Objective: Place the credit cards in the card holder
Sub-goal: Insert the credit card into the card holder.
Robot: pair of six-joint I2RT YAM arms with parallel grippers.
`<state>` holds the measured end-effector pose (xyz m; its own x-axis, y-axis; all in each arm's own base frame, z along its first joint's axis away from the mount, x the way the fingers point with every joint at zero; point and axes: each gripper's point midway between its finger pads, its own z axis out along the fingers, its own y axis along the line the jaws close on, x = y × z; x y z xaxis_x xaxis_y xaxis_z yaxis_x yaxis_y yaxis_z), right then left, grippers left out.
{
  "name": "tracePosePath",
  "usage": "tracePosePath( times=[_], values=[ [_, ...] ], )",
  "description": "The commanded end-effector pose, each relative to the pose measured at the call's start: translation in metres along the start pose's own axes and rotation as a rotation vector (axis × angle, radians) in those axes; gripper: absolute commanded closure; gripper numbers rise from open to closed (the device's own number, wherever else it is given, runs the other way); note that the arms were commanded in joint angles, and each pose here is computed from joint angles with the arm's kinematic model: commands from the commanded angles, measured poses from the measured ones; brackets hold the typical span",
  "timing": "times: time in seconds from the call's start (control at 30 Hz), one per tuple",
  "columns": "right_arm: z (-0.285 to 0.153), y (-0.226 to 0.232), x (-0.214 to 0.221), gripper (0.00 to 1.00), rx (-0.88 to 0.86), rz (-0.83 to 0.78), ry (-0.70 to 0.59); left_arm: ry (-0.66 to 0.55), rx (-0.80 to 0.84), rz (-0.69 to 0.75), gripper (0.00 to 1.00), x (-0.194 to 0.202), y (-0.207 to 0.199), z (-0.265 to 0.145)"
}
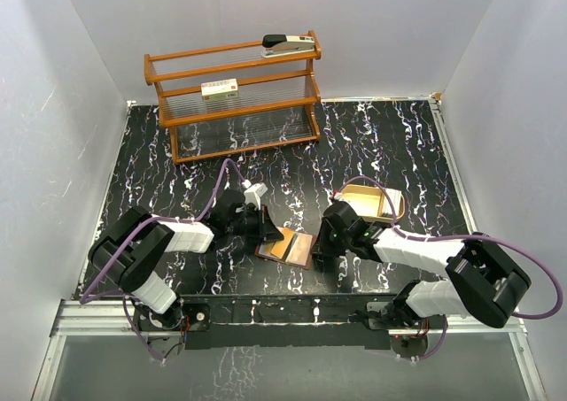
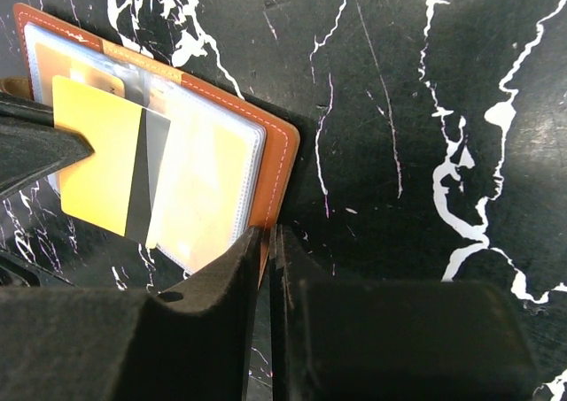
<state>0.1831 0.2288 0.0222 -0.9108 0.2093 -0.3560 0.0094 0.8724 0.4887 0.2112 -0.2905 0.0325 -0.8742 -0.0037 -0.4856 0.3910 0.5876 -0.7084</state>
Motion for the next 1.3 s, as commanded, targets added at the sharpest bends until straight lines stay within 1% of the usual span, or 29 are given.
tracePosePath(
  times=[0.0,0.23,0.37,0.5,0.67,0.8,0.87,1.27],
  values=[
    [-0.008,0.027,-0.009,0.88,-0.096,0.035,-0.026,0.011,-0.027,0.007,1.0,0.002,0.002,-0.002],
    [-0.022,0.038,-0.025,0.75,-0.112,0.1,-0.103,-0.002,-0.001,-0.049,1.0,0.002,-0.001,0.001],
    [-0.019,0.039,-0.027,0.73,-0.103,0.099,-0.102,-0.011,0.003,-0.064,1.0,0.001,-0.002,0.001],
    [-0.008,0.033,-0.025,0.76,-0.057,0.07,-0.081,-0.021,-0.013,-0.072,1.0,0.003,0.002,0.0],
    [0.004,0.009,-0.014,0.83,0.074,0.026,-0.038,-0.049,-0.057,-0.077,1.0,0.002,0.011,-0.001],
    [0.009,-0.001,-0.004,0.88,0.105,-0.001,-0.006,-0.072,-0.065,-0.078,1.0,-0.003,0.012,-0.001],
    [0.008,-0.003,-0.003,0.9,0.114,-0.01,-0.01,-0.076,-0.065,-0.082,1.0,-0.004,0.012,-0.001],
    [0.006,-0.005,-0.002,0.92,0.102,-0.011,-0.024,-0.129,-0.087,-0.098,1.0,-0.011,0.016,-0.002]
  ],
)
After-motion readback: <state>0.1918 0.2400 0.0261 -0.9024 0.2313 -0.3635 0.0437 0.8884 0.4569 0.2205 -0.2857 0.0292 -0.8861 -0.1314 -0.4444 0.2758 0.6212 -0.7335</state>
